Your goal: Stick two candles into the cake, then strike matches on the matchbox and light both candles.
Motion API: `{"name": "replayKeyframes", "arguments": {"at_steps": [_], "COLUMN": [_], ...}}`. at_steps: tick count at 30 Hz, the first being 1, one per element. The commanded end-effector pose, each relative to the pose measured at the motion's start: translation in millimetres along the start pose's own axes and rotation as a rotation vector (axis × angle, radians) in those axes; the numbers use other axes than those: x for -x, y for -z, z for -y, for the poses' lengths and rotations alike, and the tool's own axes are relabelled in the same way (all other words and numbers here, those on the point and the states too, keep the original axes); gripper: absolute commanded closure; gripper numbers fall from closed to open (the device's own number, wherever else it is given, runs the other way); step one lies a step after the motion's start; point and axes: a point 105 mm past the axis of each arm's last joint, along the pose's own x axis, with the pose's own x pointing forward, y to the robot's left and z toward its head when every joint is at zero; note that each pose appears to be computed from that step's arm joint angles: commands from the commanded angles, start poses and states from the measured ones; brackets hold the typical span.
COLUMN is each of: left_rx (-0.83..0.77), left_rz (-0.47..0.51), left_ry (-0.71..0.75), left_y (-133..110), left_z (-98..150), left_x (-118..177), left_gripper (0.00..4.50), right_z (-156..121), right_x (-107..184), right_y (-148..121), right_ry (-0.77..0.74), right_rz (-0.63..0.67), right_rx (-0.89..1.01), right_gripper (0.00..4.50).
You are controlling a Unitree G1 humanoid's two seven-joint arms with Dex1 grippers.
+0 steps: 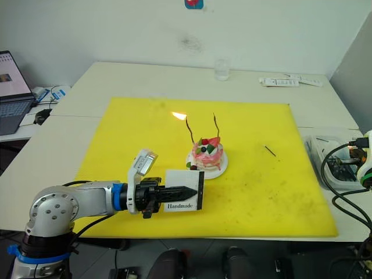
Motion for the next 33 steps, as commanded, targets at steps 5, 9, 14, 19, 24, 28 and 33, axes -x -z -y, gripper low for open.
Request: {"name": "replayKeyframes", "arguments": {"at_steps": [5,9,14,19,24,28,33], "left_rx": [-0.037,-0.040,-0.051,-0.058,-0.066,-0.073,-0.074], "left_rz": [0.025,0.032,0.036,0.039,0.040,0.039,0.035], "left_ry": [0.024,0.007,-0.001,-0.011,-0.013,-0.010,-0.020], "left_y": [-5,-7,-11,-12,-14,-15,-14], "left_z": [10,7,5,4,4,5,4], "left_x": [-3,-1,0,2,4,2,4], "left_gripper": [4.50,4.50,4.50,4.50,4.50,4.50,4.50], "right_z": [9,7,6,-30,-87,-116,-142], "right_x": [-10,-11,-1,25,45,41,15], "right_y": [-20,-28,-44,-78,-73,-49,-27], "right_ry": [0.106,0.130,0.164,-0.023,-0.382,-0.542,-0.590], "right_rz": [0.045,0.084,0.166,0.357,0.406,0.348,0.286], "right_rx": [-0.031,-0.044,-0.007,0.113,0.158,0.144,0.103], "right_gripper": [3.22,1.77,0.04,0.04,0.04,0.04,0.04]}}
